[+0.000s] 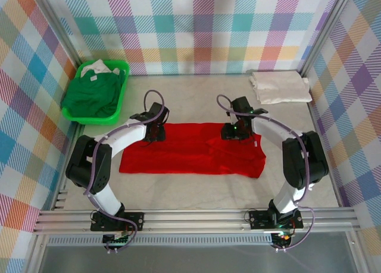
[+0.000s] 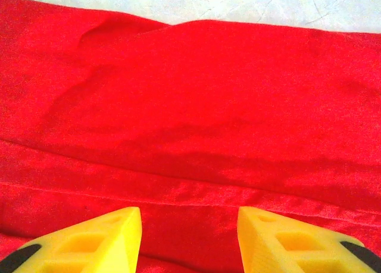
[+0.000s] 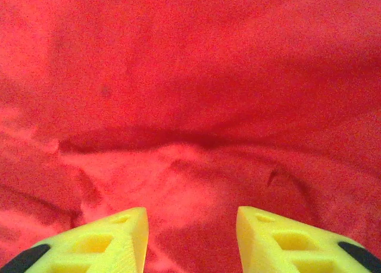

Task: Fold and stack the t-shirts

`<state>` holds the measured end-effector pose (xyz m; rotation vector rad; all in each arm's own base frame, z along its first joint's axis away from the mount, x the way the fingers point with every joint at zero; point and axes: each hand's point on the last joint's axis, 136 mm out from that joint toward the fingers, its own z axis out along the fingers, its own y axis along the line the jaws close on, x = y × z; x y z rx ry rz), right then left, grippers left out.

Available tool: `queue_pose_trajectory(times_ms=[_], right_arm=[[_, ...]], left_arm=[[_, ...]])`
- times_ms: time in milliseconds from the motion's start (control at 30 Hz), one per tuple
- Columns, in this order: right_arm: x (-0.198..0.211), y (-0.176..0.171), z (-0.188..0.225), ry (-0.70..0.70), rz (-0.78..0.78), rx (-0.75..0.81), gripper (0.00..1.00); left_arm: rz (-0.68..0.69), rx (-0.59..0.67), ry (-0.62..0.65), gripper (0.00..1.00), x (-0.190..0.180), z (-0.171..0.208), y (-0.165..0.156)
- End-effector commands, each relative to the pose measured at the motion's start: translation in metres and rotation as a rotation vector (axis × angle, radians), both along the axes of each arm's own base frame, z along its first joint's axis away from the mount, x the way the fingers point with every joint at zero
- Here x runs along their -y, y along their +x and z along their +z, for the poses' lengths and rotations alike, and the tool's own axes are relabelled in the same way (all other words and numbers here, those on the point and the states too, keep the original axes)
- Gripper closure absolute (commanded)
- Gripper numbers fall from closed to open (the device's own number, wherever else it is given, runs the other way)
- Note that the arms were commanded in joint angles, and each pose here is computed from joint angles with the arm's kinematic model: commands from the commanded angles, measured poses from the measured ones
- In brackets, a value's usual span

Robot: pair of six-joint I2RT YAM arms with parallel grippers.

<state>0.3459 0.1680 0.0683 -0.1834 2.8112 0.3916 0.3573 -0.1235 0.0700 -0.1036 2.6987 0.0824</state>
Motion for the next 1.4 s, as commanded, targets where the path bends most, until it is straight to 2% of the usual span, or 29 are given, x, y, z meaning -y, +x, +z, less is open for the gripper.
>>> queue_pose_trajectory(times_ms=[0,200,300,367,500,567,1000,1267,1367], right_arm=[[0.008,0.024,0.001,-0.033,-0.06,0.053,0.54],[0.011,0.036,-0.014,-0.055,-0.06,0.031,0.51],[0.008,0.039,-0.015,-0.044,-0.052,0.03,0.55],[0.003,0.037,-0.016,-0.021,-0.034,0.023,0.65],[-0.003,0.031,-0.012,0.023,-0.021,0.01,0.93],[-0.003,0.025,-0.007,0.04,-0.023,0.013,0.99],[0.001,-0.006,0.025,0.098,-0.031,0.042,1.0],[0.007,-0.018,0.023,0.083,-0.02,0.047,1.0],[-0.001,-0.019,0.028,0.125,0.001,0.053,1.0]], left_arm=[[-0.02,0.046,-0.033,0.53,0.007,0.018,-0.006],[-0.044,0.068,-0.065,0.52,0.012,0.024,-0.014],[-0.043,0.052,-0.055,0.52,0.012,0.018,-0.015],[-0.042,0.043,-0.05,0.52,0.012,0.015,-0.015],[-0.038,0.045,-0.055,0.52,0.013,0.015,-0.014],[-0.036,0.047,-0.05,0.52,0.012,0.016,-0.014],[-0.006,0.056,-0.035,0.53,0.008,0.014,-0.011],[0.006,0.065,-0.028,0.54,0.007,0.014,-0.008],[0.002,0.074,-0.035,0.54,0.009,0.017,-0.006]])
